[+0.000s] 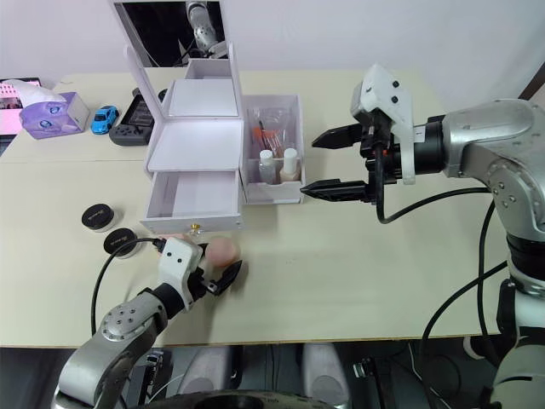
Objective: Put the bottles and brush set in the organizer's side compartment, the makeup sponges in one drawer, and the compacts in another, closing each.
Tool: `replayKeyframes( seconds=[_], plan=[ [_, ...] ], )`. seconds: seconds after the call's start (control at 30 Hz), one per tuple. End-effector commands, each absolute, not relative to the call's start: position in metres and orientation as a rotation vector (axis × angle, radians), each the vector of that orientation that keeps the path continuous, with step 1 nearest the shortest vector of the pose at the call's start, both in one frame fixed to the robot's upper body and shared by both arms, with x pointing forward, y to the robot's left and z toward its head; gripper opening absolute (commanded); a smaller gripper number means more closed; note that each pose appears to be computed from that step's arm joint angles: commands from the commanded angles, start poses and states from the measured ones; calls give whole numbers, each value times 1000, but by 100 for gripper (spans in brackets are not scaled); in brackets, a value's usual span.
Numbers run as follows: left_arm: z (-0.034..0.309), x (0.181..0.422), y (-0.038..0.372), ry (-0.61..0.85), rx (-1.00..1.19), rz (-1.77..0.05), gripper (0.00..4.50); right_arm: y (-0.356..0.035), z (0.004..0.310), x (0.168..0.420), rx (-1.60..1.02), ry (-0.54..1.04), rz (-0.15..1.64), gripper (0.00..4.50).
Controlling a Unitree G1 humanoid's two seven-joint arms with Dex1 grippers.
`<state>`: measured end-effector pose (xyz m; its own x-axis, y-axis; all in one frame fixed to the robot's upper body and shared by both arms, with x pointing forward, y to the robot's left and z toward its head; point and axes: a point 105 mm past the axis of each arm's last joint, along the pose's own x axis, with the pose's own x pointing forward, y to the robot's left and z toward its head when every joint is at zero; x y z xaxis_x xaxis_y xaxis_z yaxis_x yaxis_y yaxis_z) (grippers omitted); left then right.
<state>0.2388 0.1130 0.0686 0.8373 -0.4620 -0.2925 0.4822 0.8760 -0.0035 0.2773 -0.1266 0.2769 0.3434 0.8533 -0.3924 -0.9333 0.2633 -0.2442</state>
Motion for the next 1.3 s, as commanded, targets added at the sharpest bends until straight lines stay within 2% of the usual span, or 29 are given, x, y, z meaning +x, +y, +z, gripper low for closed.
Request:
replayKeyframes(
  seconds=[0.03, 0.4, 0.5, 0.57, 0.77, 0.9, 1.03, 1.13, 1.3],
  plan=[
    [80, 240, 112, 238, 62, -483, 446, -127, 295, 272, -516, 127, 1201, 450],
    [78, 243, 108, 262, 79, -505, 446, -126, 297, 277, -518, 106, 1191, 450],
    [79, 243, 108, 268, 112, -513, 365, -126, 298, 277, -519, 103, 1192, 450],
    [80, 242, 110, 274, 128, -512, 269, -127, 297, 277, -518, 102, 1192, 450],
    [87, 232, 137, 282, 222, -536, 265, -124, 293, 278, -510, 96, 1214, 450],
    [105, 213, 149, 241, 199, -665, 265, -118, 288, 278, -502, 92, 1278, 450],
    [116, 184, 166, 255, 217, -807, 265, -110, 284, 273, -485, 93, 1393, 450],
    [132, 169, 205, 235, 164, -758, 265, -103, 285, 275, -475, 76, 1462, 450],
    [166, 150, 242, 217, 135, -742, 265, -99, 281, 280, -491, 71, 1519, 450]
  ],
)
